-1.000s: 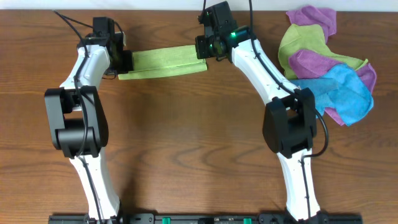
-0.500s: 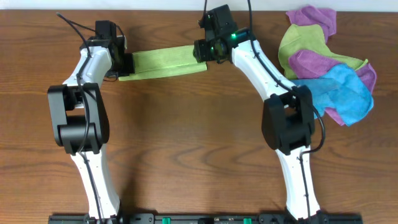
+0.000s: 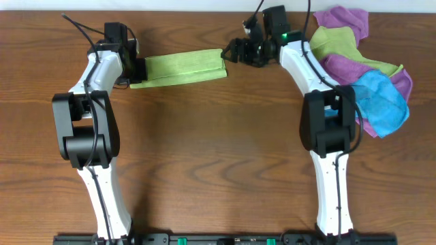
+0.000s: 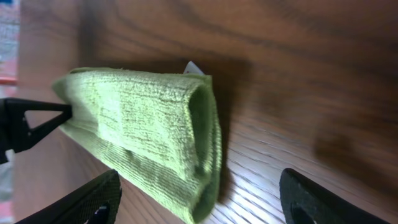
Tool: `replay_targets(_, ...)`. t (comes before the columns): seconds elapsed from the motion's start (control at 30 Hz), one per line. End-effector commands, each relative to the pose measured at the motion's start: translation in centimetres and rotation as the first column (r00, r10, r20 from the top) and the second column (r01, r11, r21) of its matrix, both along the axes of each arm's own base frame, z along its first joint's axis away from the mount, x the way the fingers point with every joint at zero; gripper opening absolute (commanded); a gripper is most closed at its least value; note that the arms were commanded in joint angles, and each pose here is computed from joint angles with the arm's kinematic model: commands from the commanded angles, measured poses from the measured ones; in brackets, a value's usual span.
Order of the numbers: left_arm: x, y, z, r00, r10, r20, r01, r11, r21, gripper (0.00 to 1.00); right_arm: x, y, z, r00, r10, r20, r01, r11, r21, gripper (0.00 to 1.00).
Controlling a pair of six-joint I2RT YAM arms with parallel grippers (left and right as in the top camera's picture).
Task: Fold the cloth
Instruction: 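Grasp the strip's right end with right gripper and fold it toward the left gripper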
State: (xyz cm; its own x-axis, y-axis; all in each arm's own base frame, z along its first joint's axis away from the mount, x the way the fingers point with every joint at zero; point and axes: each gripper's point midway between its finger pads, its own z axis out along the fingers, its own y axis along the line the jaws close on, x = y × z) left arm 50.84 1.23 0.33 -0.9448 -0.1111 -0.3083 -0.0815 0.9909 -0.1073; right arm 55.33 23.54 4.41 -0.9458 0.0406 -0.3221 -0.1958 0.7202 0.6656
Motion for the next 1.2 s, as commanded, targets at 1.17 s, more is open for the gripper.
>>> replay_targets(1.17, -0.7, -0.1, -2.1, 0.999, -0.014, -0.044, 0.014, 1.000, -0.007, 0.06, -1.6, 6.1, -5.6, 0.989, 0.010, -0.147, 0.009, 0.992, 0.127, 0.50)
